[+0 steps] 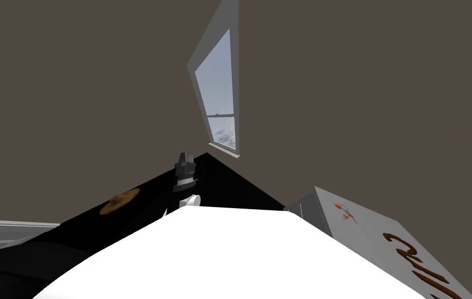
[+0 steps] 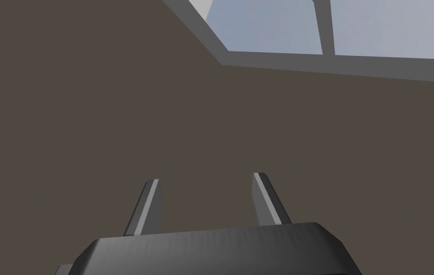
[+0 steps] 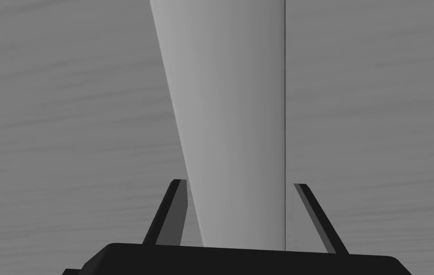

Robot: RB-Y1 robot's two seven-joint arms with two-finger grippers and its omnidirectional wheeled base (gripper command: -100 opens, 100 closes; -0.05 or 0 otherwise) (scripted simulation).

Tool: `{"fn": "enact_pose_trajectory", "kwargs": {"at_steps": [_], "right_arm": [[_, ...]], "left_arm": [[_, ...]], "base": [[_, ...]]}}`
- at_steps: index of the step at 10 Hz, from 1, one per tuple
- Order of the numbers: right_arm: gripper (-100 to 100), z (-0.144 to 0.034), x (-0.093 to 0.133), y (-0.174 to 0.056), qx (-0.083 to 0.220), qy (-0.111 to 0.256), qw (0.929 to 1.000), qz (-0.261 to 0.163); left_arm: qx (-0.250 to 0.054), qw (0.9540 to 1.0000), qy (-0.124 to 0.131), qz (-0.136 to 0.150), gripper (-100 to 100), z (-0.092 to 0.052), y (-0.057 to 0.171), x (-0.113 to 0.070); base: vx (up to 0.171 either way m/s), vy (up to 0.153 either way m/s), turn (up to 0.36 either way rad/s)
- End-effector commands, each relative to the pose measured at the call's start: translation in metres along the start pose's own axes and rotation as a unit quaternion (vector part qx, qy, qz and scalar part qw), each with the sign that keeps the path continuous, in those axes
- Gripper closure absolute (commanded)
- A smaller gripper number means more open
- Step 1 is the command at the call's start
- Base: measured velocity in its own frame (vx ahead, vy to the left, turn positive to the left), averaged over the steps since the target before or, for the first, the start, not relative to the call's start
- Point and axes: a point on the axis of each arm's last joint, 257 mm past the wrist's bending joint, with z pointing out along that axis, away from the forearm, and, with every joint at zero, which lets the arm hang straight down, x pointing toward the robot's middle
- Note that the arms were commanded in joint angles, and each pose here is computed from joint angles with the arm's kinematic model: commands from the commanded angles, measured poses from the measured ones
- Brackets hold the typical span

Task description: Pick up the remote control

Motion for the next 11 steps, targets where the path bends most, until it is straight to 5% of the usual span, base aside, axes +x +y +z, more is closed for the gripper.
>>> {"fn": "enact_pose_trajectory", "kwargs": {"at_steps": [1, 3, 4, 5, 10, 11], "right_arm": [[100, 0.000, 0.000, 0.000, 0.000, 0.000, 1.0000, 0.000], [100, 0.000, 0.000, 0.000, 0.000, 0.000, 1.0000, 0.001], [0, 0.000, 0.000, 0.000, 0.000, 0.000, 1.0000, 0.001], [100, -0.007, 0.004, 0.002, 0.000, 0.000, 1.0000, 0.003], [100, -0.017, 0.009, 0.005, -0.002, 0.001, 1.0000, 0.004], [0, -0.017, 0.009, 0.006, -0.002, 0.001, 1.0000, 0.004]], "left_arm": [[0.000, 1.0000, 0.000, 0.000, 0, 0.000, 0.000, 0.000], [0.000, 1.0000, 0.000, 0.000, 0, 0.000, 0.000, 0.000], [0.000, 1.0000, 0.000, 0.000, 0, 0.000, 0.000, 0.000], [0.000, 1.0000, 0.000, 0.000, 0, 0.000, 0.000, 0.000], [0.000, 1.0000, 0.000, 0.000, 0, 0.000, 0.000, 0.000], [0.000, 1.0000, 0.000, 0.000, 0, 0.000, 0.000, 0.000]], "base": [[0.000, 0.000, 0.000], [0.000, 0.000, 0.000], [0.000, 0.000, 0.000], [0.015, 0.000, 0.019], [0.017, 0.002, 0.005], [0.000, 0.000, 0.000]]}}
